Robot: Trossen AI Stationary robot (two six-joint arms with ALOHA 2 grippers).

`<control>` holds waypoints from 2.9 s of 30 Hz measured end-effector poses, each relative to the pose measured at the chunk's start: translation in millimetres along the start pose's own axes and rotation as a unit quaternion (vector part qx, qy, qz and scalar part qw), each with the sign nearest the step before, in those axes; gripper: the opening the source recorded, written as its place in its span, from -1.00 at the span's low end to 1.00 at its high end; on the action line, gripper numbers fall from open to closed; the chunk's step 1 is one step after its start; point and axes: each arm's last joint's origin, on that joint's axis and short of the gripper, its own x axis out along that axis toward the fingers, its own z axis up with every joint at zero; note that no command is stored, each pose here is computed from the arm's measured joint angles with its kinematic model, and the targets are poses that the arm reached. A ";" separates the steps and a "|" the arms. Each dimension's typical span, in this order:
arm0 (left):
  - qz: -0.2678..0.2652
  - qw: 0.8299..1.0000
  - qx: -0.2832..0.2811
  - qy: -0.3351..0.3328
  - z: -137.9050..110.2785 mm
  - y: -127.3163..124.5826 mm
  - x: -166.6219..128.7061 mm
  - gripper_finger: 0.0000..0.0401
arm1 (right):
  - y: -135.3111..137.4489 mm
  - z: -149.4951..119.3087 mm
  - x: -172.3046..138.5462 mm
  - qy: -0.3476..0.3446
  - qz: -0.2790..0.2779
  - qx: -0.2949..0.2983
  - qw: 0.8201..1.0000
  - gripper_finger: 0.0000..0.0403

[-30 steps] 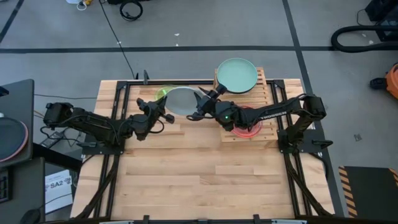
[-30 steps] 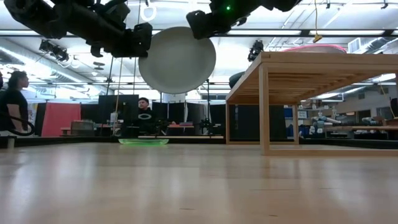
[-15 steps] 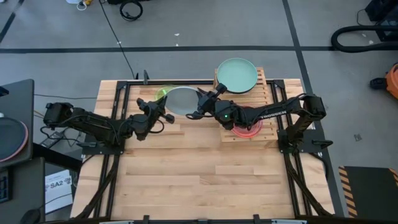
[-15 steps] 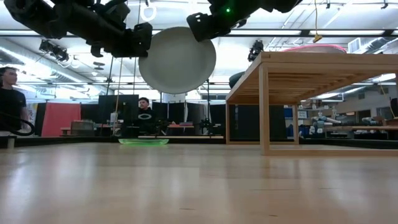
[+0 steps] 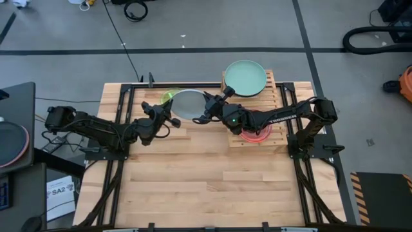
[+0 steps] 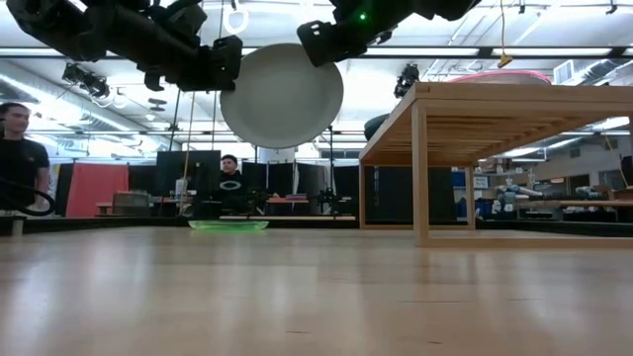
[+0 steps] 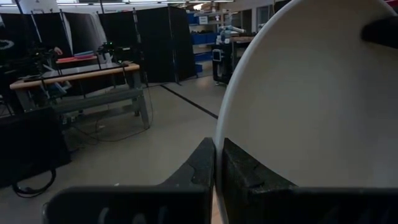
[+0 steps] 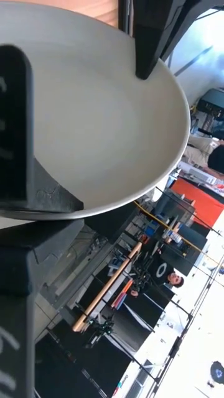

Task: Place and stack plates onto a shelf
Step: Stack the blue plate on top of the green plate on the shelf

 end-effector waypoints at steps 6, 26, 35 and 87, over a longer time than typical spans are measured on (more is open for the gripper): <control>0.001 1.000 0.000 0.000 0.0 0.1 0.1 -0.90 | 0.0 -0.1 0.0 0.001 -0.001 -0.001 1.000 -0.92; 0.001 1.000 -0.016 0.000 0.3 0.0 0.1 -0.50 | -2.4 2.1 -0.1 -0.001 -0.019 0.012 1.000 -0.92; 0.001 1.000 -0.012 0.002 -0.4 0.0 0.1 -0.30 | -32.5 15.1 -0.3 -0.010 -0.074 0.055 0.996 -0.92; 0.001 1.000 0.002 0.007 -2.5 0.1 0.1 -0.28 | -274.7 -78.6 -31.7 0.282 -0.048 0.465 0.838 -0.92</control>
